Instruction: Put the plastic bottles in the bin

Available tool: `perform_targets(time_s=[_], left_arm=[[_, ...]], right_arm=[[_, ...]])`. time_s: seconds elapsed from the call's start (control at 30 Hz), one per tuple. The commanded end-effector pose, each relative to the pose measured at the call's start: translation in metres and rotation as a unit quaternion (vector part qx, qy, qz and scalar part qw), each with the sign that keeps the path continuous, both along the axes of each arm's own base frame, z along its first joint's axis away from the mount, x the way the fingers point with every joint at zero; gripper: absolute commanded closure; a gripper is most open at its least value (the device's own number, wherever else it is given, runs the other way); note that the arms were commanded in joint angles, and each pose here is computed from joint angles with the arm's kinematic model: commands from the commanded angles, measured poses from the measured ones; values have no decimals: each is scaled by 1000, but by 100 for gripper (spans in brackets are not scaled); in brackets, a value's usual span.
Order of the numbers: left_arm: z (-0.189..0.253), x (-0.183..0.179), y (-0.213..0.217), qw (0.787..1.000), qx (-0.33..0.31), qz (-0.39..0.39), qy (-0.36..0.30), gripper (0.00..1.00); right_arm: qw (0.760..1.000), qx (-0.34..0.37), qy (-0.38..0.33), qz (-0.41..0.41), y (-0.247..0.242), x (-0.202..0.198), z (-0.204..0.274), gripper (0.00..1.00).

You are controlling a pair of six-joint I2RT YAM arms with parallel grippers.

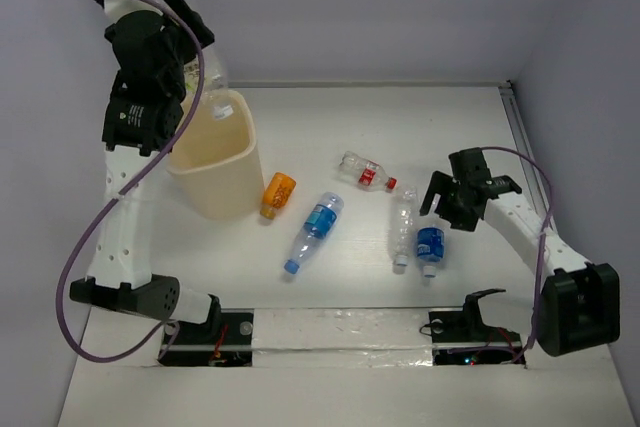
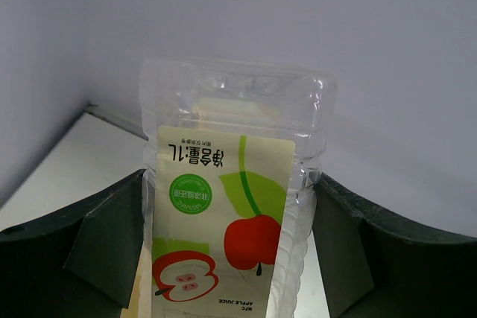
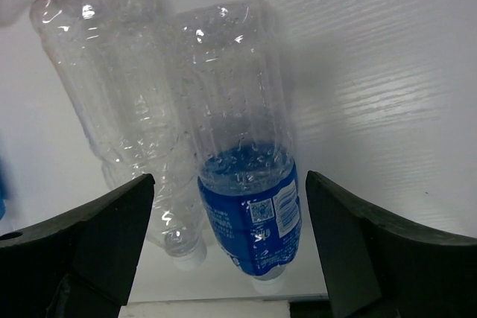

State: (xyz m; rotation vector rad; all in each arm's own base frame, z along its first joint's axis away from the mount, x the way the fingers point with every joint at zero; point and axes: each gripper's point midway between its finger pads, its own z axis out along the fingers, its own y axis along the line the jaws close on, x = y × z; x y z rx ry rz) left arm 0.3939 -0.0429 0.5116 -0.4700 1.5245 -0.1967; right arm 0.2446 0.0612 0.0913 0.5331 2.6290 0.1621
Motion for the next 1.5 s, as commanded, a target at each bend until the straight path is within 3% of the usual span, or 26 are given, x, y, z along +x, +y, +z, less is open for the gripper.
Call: perform_targets(time_s=[0.0,0.27,0.3,0.5,0.67,0.7,0.73,0.87,1.1,1.17,1.23,1.33,1.37,1.47], left_arm=[[14,14,29,998,3,33,-45,57],[-29,34,64,994,33,92,-43,57],[-50,37,64,995,37,93,-27,56],[-96,27,64,995,32,89,-25,54],[-110,13,59,996,36,71,-34,33],[-118,12,58,997,37,67,-28,24],[-115,7,58,997,36,66,-33,20],[-109,-4,51,998,29,42,-41,8],[-61,-26,35,997,34,7,-66,7],[-56,-32,33,998,36,-1,-60,9],[-42,-41,24,997,32,-28,-69,18],[-47,-55,5,995,16,-79,-50,45],[-48,-61,-7,993,9,-108,-48,59],[-68,-78,-31,988,-18,-150,-29,75]], right_arm=[[1000,9,-7,7,1,12,-2,12],[999,6,32,16,1,14,-21,13],[999,6,35,16,1,14,-24,14],[999,8,47,15,3,20,-36,25],[999,-2,38,1,-1,29,-31,37],[1000,-5,22,-6,-3,32,-22,40],[1000,-16,8,-18,-8,35,-14,46],[998,-22,-51,-37,-15,41,25,54],[985,28,-164,-32,-6,35,114,55],[978,66,-198,-20,5,31,143,55],[960,129,-247,2,27,34,187,57],[929,194,-312,39,63,38,253,58],[921,213,-320,67,84,34,269,58],[891,258,-362,97,125,48,322,58]])
